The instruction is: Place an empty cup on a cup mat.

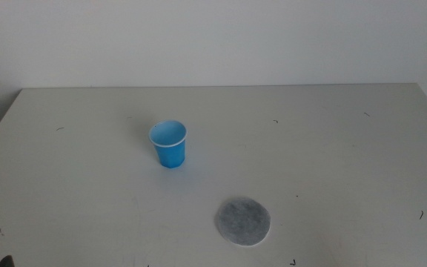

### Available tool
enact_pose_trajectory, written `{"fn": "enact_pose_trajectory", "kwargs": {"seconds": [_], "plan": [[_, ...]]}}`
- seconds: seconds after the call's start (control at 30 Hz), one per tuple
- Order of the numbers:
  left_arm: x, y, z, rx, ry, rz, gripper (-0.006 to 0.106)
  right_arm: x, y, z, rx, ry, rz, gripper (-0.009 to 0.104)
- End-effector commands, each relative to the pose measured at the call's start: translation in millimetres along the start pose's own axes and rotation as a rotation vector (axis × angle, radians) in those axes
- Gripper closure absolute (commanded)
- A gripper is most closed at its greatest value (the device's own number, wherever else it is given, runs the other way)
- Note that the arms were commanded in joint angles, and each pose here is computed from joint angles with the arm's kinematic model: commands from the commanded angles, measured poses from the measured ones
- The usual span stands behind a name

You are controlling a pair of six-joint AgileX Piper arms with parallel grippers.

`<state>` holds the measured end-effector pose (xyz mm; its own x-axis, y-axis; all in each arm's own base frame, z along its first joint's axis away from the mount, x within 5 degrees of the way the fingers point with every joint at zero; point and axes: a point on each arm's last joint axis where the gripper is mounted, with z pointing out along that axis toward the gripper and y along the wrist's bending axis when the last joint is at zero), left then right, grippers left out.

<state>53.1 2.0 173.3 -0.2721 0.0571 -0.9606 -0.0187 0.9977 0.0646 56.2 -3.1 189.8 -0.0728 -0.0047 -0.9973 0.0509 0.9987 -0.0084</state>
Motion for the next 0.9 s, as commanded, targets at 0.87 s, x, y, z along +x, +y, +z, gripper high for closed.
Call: {"fn": "enact_pose_trajectory", "kwargs": {"seconds": [0.87], "plan": [[-263.2, 13.4, 12.8, 0.052, 0.175, -0.039, -0.005, -11.9, 0.2, -2.6, -0.002, -0.109, -0.017, 0.001]]}}
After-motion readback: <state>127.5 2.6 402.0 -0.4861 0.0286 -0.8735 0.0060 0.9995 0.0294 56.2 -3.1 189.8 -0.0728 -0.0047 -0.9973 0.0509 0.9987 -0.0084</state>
